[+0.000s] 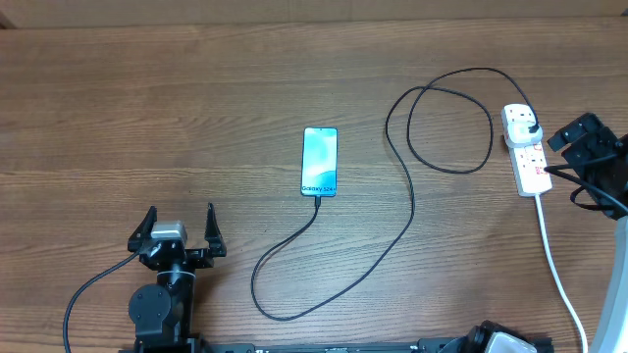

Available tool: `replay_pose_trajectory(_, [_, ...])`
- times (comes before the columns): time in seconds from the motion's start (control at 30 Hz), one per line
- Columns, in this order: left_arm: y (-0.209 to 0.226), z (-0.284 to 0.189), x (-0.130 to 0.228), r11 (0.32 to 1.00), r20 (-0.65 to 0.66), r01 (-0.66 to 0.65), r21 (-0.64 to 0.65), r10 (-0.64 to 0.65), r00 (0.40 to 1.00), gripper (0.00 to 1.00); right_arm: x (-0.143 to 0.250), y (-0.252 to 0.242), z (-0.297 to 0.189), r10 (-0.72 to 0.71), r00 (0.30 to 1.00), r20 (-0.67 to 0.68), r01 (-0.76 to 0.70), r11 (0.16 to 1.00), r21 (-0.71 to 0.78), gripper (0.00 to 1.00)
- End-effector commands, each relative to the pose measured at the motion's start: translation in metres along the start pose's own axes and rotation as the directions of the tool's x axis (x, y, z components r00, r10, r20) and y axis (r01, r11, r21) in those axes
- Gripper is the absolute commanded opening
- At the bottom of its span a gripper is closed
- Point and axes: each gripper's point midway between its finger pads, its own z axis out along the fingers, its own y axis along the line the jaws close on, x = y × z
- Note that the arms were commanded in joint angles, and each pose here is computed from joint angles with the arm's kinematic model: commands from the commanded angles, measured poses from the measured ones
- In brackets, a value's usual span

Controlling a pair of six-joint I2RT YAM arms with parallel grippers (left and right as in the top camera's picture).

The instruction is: Plug charger to phone and switch on socket

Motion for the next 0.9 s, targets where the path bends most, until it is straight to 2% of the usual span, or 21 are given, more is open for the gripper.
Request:
replay_pose_trajectory(0.0, [0.001,0.000,-0.001,1.000,0.007,0.018,-0.002,-0.018,1.000,0.99,-0.002,0.000,-0.001,-0.002,1.000,0.013,0.002,1.000,0.002,1.00])
replay_pose_trajectory(0.63, [0.001,0.000,-0.001,1.000,0.007,0.018,-0.002,-0.018,1.000,1.00,-0.006,0.001,-0.001,-0.002,1.000,0.027,0.002,1.000,0.002,1.00])
replay_pose_trajectory(0.87, [0.001,0.000,-0.001,1.000,0.007,0.018,-0.002,-0.018,1.000,1.00,-0.013,0.024,-0.003,-0.025,0.992,0.122,0.038,0.994,-0.102,1.00])
